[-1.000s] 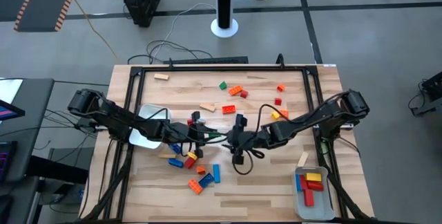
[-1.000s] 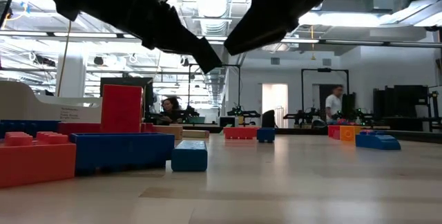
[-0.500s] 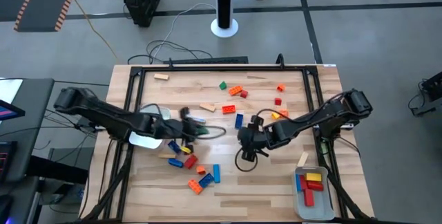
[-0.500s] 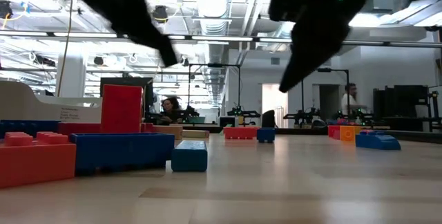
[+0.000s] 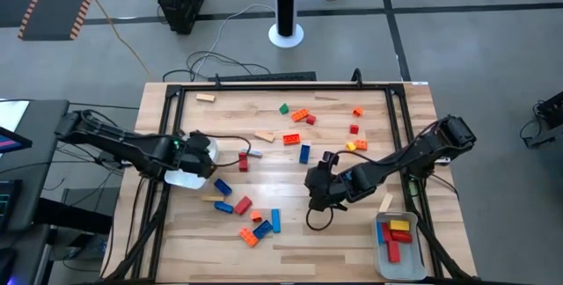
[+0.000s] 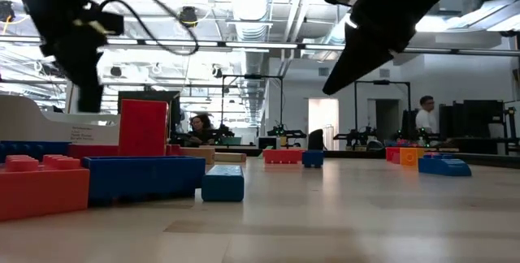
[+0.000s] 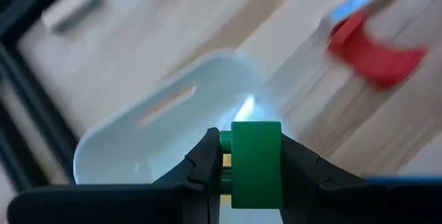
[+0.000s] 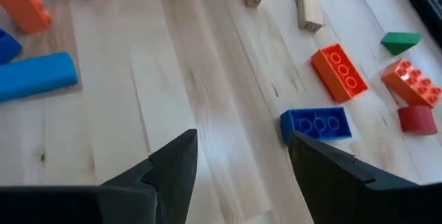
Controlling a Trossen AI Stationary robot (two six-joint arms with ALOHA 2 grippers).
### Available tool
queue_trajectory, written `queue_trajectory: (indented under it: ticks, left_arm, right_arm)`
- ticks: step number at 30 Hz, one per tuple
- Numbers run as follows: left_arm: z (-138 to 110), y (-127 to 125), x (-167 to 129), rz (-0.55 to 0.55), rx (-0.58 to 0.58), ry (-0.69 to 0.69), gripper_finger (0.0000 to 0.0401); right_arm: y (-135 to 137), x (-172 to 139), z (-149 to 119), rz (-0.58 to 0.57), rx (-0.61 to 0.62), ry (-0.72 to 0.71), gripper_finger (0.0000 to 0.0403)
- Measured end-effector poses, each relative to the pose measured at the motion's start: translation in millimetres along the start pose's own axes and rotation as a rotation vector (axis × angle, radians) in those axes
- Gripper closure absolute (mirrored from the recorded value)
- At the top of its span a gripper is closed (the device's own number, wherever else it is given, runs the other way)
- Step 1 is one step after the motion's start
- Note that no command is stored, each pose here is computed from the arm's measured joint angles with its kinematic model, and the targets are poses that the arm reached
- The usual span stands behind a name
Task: Sort blocks by size
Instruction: Put the green small block into the white bin
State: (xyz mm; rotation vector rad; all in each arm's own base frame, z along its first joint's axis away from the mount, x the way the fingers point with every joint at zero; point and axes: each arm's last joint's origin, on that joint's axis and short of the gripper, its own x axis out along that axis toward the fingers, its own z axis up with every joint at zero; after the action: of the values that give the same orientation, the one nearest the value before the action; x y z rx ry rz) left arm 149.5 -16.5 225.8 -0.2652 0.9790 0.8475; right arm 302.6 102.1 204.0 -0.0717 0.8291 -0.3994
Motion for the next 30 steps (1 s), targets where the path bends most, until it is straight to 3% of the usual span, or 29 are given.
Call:
queue_trajectory:
  ticks: [7,20,30]
  left_arm:
    - [-6.5,4.8,15.0,0.192,0.012,0.185,0.031]
    - [7.5,20.4,62.4,0.51,0.041,0.445,0.031]
    - [12.0,30.3,77.6,0.66,0.081,0.474,0.031]
  right_arm:
    - [0.7,0.0,1.2,0.004,-0.002,-0.012,0.0148]
    - [6.7,-2.7,5.2,0.038,-0.025,-0.063,0.0148]
    - [7.4,-3.0,5.4,0.041,-0.024,-0.067,0.0148]
